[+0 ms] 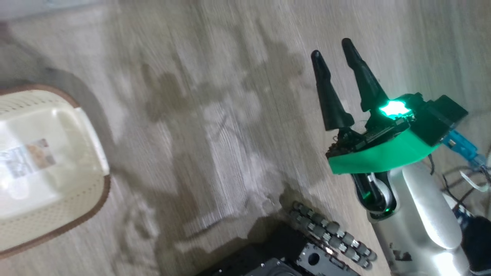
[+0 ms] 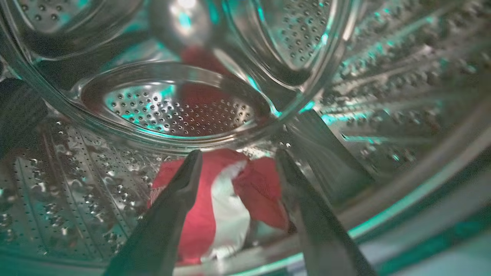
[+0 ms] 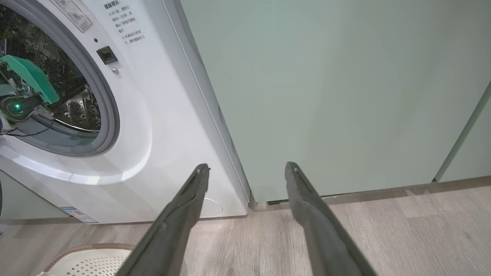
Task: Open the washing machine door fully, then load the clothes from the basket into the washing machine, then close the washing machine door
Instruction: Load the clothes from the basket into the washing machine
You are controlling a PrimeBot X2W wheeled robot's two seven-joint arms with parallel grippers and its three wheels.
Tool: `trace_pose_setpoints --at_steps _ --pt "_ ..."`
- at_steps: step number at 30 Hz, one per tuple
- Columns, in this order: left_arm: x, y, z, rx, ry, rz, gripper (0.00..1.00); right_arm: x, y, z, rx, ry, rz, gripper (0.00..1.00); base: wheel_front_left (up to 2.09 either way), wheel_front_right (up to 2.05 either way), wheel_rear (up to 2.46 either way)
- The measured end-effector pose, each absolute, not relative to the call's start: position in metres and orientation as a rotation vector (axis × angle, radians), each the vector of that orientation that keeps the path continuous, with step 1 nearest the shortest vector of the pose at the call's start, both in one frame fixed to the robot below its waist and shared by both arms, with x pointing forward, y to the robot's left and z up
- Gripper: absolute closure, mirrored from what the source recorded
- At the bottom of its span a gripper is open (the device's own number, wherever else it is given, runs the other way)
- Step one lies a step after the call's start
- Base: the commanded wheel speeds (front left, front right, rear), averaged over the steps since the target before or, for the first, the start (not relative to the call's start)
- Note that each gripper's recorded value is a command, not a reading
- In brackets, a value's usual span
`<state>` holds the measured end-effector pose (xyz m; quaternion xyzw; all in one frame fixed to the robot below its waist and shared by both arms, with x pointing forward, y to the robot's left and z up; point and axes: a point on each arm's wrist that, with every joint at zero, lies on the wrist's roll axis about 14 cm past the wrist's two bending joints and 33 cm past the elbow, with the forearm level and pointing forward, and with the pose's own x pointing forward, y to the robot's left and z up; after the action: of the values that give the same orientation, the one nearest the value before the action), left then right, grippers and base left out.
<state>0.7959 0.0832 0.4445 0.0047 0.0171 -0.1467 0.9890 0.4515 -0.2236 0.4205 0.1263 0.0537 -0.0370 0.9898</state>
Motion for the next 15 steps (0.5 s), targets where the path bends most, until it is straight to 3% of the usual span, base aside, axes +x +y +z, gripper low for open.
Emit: trace_pose_setpoints --at_steps 15 --pt "0.702 0.081 0.471 -0.072 0.087 -0.340 0.00 0.443 -0.220 0.468 0.199 -0.010 -0.052 0.00 0.00 0.00 0.00"
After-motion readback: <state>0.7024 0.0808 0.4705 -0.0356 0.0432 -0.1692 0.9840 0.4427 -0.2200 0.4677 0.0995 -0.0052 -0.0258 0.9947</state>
